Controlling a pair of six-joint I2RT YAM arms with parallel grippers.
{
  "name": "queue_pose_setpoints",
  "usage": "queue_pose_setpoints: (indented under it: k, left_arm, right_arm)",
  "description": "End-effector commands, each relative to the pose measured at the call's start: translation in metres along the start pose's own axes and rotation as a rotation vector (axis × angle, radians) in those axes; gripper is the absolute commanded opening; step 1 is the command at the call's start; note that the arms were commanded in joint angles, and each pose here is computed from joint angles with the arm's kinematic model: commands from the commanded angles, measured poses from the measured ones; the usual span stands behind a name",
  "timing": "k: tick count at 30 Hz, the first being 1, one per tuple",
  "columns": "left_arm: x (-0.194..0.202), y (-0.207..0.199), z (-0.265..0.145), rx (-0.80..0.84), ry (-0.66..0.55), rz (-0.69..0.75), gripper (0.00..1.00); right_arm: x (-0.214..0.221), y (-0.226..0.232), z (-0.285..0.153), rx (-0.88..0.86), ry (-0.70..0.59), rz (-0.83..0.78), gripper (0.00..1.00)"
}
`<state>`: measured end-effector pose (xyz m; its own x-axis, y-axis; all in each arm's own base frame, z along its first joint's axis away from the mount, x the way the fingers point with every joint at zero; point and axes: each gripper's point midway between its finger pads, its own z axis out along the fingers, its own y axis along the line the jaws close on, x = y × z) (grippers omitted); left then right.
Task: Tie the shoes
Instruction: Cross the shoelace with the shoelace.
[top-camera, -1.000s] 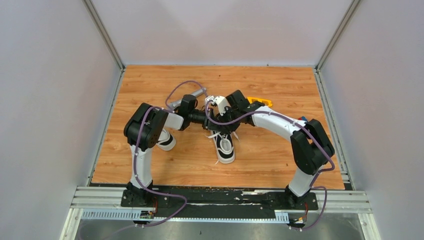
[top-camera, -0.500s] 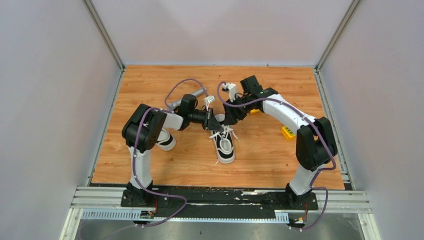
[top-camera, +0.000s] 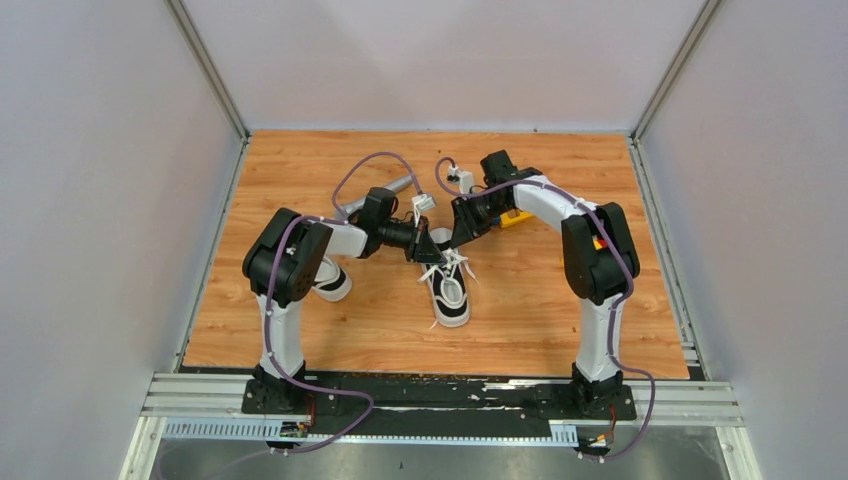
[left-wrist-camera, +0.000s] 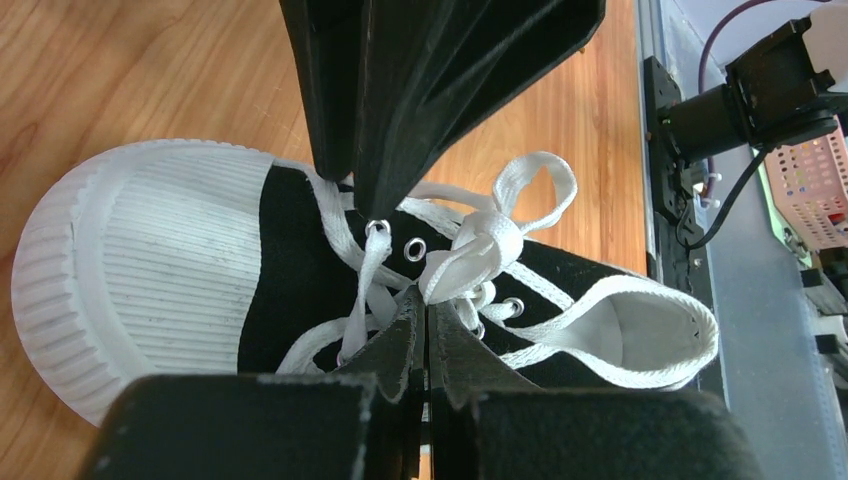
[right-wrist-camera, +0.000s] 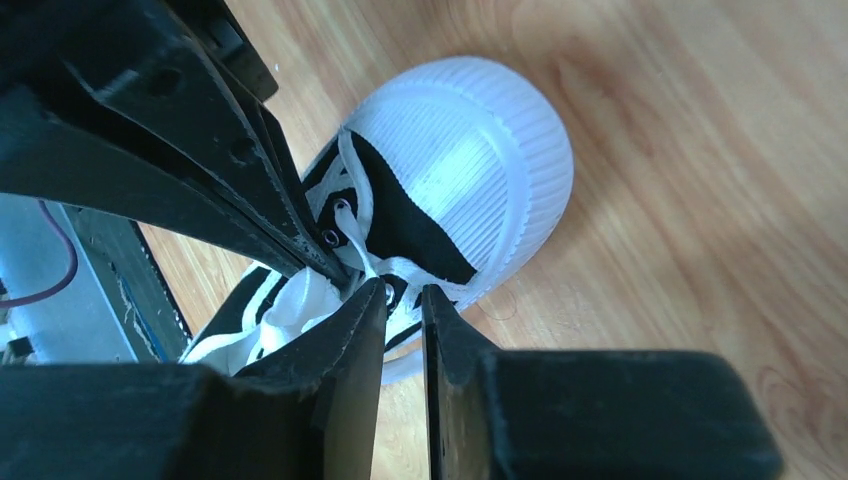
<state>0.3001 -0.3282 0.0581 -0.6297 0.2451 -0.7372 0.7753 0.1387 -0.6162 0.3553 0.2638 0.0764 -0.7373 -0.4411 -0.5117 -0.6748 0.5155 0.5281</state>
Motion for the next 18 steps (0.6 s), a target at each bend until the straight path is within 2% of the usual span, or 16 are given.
queue_pose_setpoints:
  k: [1,10,18]
  left_arm:
    - [-0.018,-0.006,-0.002,0.001,-0.014,0.103,0.0]
    - [-0.024,-0.005,-0.001,-0.002,-0.03,0.089,0.0]
    - [-0.023,-0.004,0.0,-0.002,-0.033,0.075,0.0]
  right_arm:
    - [0.0,0.013,0.0,-0.077,-0.008,-0.076,0.2]
    - [0.022,0.039,-0.008,-0.204,0.018,-0.151,0.2]
    - [0.019,0.053,-0.012,-0.242,0.004,-0.174,0.22]
